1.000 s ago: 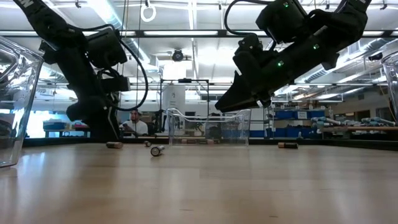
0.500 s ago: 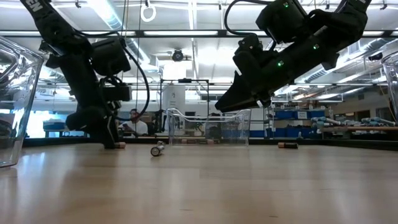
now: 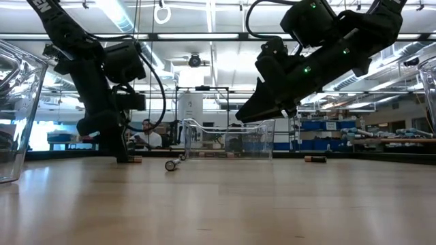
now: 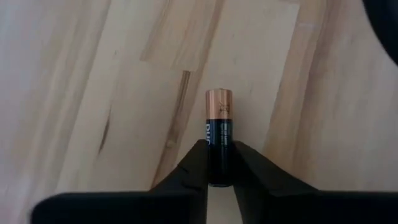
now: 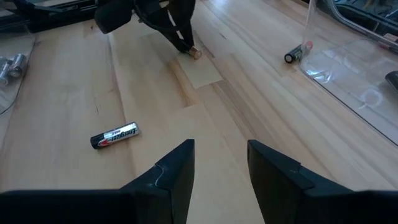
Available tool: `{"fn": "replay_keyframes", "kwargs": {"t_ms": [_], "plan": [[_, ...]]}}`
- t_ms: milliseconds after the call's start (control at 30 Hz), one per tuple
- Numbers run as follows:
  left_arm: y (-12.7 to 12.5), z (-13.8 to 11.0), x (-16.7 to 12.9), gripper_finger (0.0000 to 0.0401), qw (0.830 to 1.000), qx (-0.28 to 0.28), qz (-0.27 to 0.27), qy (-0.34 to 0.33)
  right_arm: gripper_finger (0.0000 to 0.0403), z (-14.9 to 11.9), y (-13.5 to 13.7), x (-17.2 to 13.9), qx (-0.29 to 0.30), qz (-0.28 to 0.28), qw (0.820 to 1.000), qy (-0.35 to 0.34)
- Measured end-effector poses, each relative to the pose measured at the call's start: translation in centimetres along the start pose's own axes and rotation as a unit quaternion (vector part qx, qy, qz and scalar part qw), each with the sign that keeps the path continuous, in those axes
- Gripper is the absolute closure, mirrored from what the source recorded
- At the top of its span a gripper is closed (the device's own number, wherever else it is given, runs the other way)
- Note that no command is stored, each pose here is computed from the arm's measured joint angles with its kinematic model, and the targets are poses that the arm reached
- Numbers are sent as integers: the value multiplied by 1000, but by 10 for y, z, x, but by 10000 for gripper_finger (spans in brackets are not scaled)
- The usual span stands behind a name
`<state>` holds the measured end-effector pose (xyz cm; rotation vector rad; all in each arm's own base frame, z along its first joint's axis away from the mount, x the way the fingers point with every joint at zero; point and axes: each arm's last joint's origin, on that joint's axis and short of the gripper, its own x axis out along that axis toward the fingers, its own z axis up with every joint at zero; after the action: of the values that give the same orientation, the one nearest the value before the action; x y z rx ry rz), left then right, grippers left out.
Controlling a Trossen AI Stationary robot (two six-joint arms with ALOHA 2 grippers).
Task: Sort batteries
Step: Put the brown battery into the top middle transparent bin
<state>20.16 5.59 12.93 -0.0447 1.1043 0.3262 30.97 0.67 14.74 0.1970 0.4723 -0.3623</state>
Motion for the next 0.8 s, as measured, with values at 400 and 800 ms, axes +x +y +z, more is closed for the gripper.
{"fn": "replay_keyframes", "kwargs": {"t_ms": [400, 800], "plan": [[-2, 66, -34, 358, 995, 15, -20, -98, 245, -2, 6, -2, -26, 9, 1000, 1], [93, 180, -85, 358, 987, -32, 66, -144, 245, -4, 12, -4, -37, 18, 999, 2]]}}
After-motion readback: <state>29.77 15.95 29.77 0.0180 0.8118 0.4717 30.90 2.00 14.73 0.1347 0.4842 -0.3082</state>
